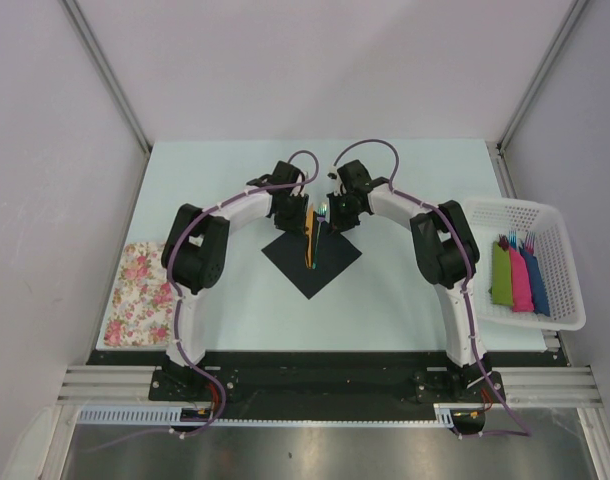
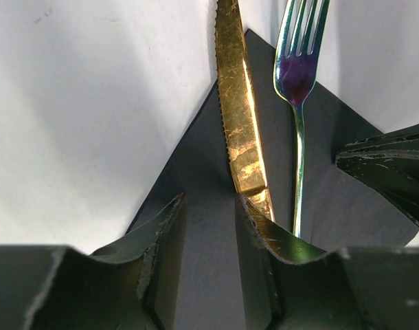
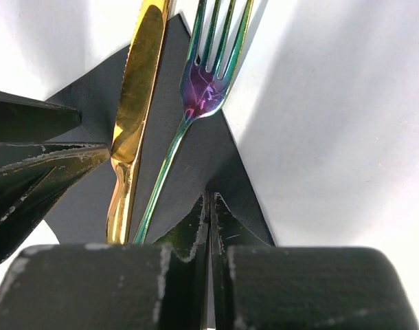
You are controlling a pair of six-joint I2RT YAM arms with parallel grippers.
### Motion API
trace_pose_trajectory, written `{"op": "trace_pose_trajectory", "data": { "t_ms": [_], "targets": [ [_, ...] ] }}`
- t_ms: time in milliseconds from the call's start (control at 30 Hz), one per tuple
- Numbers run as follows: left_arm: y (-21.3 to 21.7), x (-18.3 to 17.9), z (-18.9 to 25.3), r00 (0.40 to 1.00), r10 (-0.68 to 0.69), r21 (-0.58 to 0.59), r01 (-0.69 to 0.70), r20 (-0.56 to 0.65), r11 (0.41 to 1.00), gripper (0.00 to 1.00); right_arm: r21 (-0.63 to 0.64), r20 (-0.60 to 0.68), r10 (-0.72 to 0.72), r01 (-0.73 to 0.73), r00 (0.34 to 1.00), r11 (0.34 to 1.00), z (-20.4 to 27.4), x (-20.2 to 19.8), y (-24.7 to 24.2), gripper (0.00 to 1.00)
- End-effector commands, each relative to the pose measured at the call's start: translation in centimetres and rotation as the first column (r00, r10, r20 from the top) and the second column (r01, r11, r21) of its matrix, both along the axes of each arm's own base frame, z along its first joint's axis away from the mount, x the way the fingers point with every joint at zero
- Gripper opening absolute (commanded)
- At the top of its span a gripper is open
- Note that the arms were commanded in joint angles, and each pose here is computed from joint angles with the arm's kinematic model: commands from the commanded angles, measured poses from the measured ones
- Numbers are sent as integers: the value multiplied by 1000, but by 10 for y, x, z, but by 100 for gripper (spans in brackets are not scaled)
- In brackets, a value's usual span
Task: Place the utensils on the paper napkin and roll it up
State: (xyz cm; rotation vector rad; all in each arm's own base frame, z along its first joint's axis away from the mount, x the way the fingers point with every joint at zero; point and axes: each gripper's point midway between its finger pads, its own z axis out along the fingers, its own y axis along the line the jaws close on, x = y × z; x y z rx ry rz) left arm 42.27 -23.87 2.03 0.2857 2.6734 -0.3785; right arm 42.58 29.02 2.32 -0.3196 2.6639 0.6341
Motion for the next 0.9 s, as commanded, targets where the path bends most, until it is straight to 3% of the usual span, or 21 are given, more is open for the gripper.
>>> {"op": "trace_pose_trajectory", "data": {
  "t_ms": [0,300,667,867],
  "targets": [
    [14,-3,-29,998,40,79,-37,-41,996,41,-8,8,-22,22,1000,1000,-2,8,-3,0],
    [14,-5,-31,998,48,85,-44,-38,995,41,-14,10,-19,19,1000,1000,-3,7,-4,0],
    [17,-5,-35,998,60,93,-58,-26,994,24,-18,2,-37,37,999,999,-6,11,-12,0],
    [19,-6,-42,997,69,154,-65,-19,986,26,-21,-7,-58,58,998,998,-8,12,-19,0]
  ]
}}
